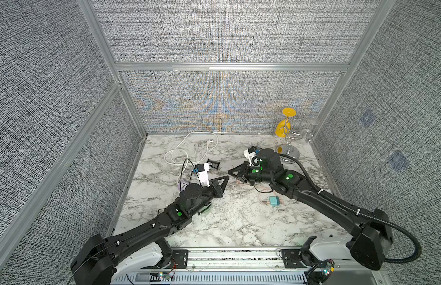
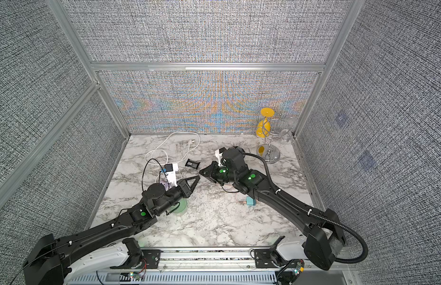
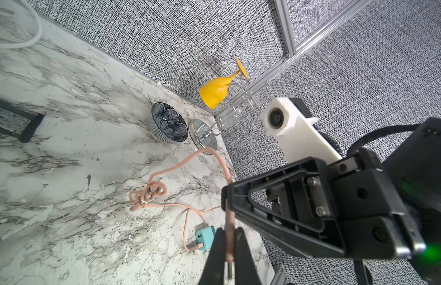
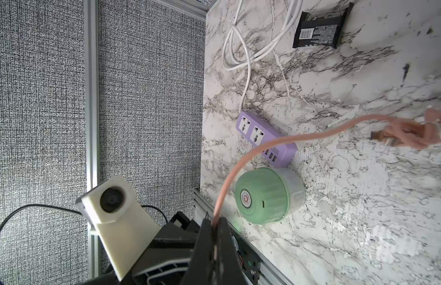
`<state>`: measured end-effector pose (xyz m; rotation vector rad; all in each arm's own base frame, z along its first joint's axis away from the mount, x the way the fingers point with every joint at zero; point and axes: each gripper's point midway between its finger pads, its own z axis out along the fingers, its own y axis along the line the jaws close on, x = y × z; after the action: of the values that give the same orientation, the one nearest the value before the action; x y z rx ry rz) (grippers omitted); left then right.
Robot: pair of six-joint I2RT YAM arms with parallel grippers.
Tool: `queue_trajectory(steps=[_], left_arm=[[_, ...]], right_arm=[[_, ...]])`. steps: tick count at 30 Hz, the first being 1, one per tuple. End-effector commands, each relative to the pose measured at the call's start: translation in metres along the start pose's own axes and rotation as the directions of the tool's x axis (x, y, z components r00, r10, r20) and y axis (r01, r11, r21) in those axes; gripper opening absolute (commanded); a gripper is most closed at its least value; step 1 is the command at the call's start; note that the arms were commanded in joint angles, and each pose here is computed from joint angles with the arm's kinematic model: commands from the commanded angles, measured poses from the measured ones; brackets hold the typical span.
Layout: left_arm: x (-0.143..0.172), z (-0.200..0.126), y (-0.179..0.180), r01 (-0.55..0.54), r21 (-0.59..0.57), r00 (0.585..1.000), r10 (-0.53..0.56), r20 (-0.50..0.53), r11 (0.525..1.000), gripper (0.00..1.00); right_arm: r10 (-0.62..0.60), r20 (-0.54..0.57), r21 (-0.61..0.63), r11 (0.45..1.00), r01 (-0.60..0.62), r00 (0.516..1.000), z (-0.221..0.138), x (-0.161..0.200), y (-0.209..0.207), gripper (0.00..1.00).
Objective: Charge the cordless meat grinders
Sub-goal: Pick up the charging cable from the center of the board.
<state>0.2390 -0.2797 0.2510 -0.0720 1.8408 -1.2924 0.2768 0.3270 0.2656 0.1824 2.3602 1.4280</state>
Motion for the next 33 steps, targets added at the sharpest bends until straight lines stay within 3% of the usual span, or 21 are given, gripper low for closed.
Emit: queue_trajectory(steps=[1,2,5,7,10,14,15,18,21,26,33], left_arm=[[-0.005,-0.003,-0.005,-0.005,0.023,1.0,0.005,0.014,1.0,0.0],[-0.005,-0.004,-0.006,-0.005,0.024,1.0,0.005,0.007,1.0,0.0],[-0.003,-0.01,-0.005,-0.009,0.007,0.999,0.01,-0.053,1.0,0.0],[-0.002,-0.021,-0.004,-0.01,-0.005,0.994,0.009,-0.108,1.0,0.0],[-0.003,-0.038,-0.007,-0.003,0.012,0.985,0.005,-0.172,1.0,0.0],[0.0,-0.05,-0.009,0.027,0.013,0.959,-0.022,-0.283,1.0,0.0],[0.004,-0.05,-0.008,0.04,0.008,0.944,-0.035,-0.328,0.999,0.0],[0.019,-0.045,-0.006,0.084,-0.002,0.88,-0.075,-0.469,0.996,0.0],[0.031,-0.037,-0.008,0.131,0.009,0.824,-0.104,-0.557,0.991,0.0],[0.039,-0.031,-0.015,0.165,0.034,0.765,-0.106,-0.636,0.986,0.0],[0.046,-0.037,-0.015,0.174,0.041,0.741,-0.104,-0.664,0.984,0.0]], right_arm=[[-0.02,-0.006,-0.021,1.0,0.02,1.0,-0.001,0.0,0.003,0.0],[-0.034,-0.007,-0.019,0.999,0.034,0.999,-0.002,0.0,0.003,0.06],[-0.156,0.014,0.028,0.987,0.155,0.988,-0.023,-0.005,-0.005,0.6],[-0.299,0.047,0.076,0.952,0.295,0.953,-0.046,-0.011,-0.009,0.99],[-0.527,-0.01,0.132,0.841,0.524,0.85,-0.077,-0.003,-0.012,0.99],[-0.713,-0.094,0.159,0.679,0.717,0.695,-0.102,0.015,-0.026,0.99],[-0.748,-0.107,0.139,0.641,0.755,0.655,-0.105,0.023,-0.029,0.96],[-0.828,-0.15,0.11,0.529,0.841,0.54,-0.11,0.041,-0.037,0.59],[-0.877,-0.156,0.097,0.444,0.891,0.454,-0.109,0.051,-0.041,0.57],[-0.897,-0.108,-0.01,0.431,0.902,0.428,-0.091,0.063,-0.029,0.56],[-0.94,-0.138,-0.081,0.325,0.942,0.313,-0.065,0.064,-0.01,0.55]])
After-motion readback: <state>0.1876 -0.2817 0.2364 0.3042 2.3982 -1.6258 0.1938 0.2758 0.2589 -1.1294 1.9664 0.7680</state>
